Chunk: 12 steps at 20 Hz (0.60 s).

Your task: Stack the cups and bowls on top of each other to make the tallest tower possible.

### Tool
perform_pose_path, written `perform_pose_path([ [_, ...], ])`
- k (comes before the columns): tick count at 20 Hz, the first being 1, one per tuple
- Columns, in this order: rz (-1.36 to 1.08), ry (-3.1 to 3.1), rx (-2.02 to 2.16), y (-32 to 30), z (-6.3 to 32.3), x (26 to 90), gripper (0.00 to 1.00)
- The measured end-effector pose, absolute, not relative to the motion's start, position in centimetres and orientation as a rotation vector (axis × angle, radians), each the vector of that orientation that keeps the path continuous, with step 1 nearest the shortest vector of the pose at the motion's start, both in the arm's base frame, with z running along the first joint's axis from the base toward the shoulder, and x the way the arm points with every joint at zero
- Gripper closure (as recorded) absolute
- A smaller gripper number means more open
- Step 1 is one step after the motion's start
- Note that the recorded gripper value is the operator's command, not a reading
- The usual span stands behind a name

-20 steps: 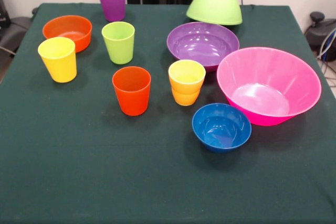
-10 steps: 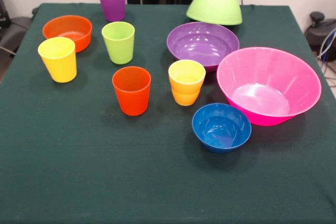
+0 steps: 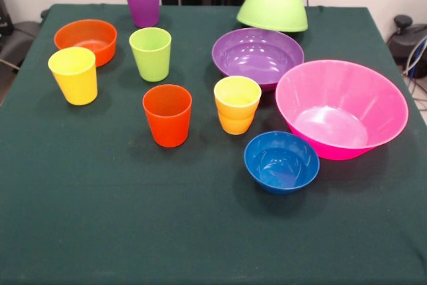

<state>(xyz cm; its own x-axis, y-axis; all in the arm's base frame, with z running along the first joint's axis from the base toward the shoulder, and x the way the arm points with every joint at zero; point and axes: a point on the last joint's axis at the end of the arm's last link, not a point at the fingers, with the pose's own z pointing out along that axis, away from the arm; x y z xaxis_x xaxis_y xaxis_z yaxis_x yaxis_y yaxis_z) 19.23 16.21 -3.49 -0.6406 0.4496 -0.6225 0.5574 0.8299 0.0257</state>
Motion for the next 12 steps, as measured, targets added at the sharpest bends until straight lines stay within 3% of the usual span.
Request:
perform_pose_path([
  [12,-0.236,2.334,0.783,15.1,-2.8,20.8,0.0],
])
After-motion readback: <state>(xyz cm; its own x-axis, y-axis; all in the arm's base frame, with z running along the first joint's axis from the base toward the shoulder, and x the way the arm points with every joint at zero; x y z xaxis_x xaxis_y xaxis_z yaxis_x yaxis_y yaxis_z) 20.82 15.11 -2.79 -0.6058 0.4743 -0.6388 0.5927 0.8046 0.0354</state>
